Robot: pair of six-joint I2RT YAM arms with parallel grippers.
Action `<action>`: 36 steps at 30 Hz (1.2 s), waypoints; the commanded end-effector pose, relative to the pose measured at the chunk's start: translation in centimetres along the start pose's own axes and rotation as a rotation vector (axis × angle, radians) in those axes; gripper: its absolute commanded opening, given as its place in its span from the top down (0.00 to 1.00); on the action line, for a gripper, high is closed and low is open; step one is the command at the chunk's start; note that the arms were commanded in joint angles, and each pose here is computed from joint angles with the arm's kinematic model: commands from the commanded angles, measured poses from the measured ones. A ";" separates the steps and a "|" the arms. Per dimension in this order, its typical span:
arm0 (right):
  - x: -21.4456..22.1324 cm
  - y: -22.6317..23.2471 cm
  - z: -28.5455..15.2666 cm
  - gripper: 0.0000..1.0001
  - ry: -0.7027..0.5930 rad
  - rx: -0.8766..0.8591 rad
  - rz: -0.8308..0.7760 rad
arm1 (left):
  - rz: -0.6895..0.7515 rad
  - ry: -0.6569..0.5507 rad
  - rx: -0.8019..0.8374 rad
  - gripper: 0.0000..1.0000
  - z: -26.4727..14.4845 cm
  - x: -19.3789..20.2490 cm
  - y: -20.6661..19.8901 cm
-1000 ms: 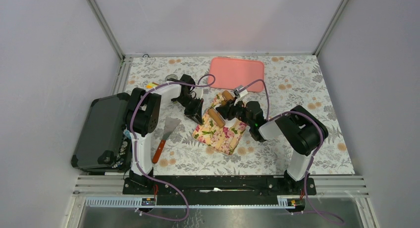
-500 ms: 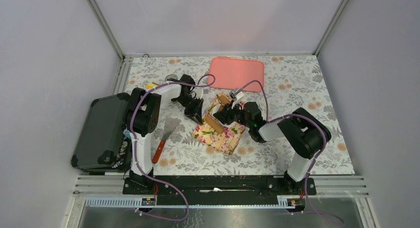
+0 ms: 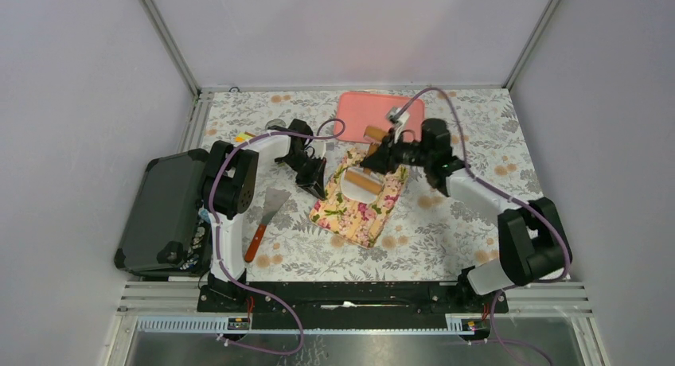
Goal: Roll out the dumpling wrappers from the dough
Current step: Flatten out the dough on the work surface.
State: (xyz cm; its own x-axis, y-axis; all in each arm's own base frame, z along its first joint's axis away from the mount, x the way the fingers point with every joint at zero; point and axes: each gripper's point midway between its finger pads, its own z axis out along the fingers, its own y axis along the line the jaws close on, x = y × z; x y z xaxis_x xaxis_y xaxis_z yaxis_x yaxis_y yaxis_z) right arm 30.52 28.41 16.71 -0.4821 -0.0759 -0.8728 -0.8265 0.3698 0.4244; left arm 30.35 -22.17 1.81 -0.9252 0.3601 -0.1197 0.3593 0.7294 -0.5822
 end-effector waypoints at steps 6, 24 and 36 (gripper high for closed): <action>-10.5 -2.6 -7.6 1.00 -0.261 0.170 -0.177 | 0.045 -0.054 -0.134 1.00 0.2 -1.1 3.9; -7.6 -6.8 -7.5 1.00 -0.426 0.279 -0.064 | 0.040 -0.049 -0.110 1.00 0.1 -1.2 3.8; -2.0 -8.9 -0.5 1.00 -0.341 0.143 -0.117 | 0.048 -0.008 -0.081 1.00 0.4 -0.8 3.6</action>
State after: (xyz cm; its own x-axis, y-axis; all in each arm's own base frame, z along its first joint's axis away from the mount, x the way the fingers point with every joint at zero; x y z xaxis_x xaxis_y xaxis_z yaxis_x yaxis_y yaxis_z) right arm 38.54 22.45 13.70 -0.3539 0.1761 -0.9186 -0.7258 0.5677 0.3885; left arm 30.84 -21.70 1.87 -0.9258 0.3572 -0.1237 0.3588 0.7274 -0.5849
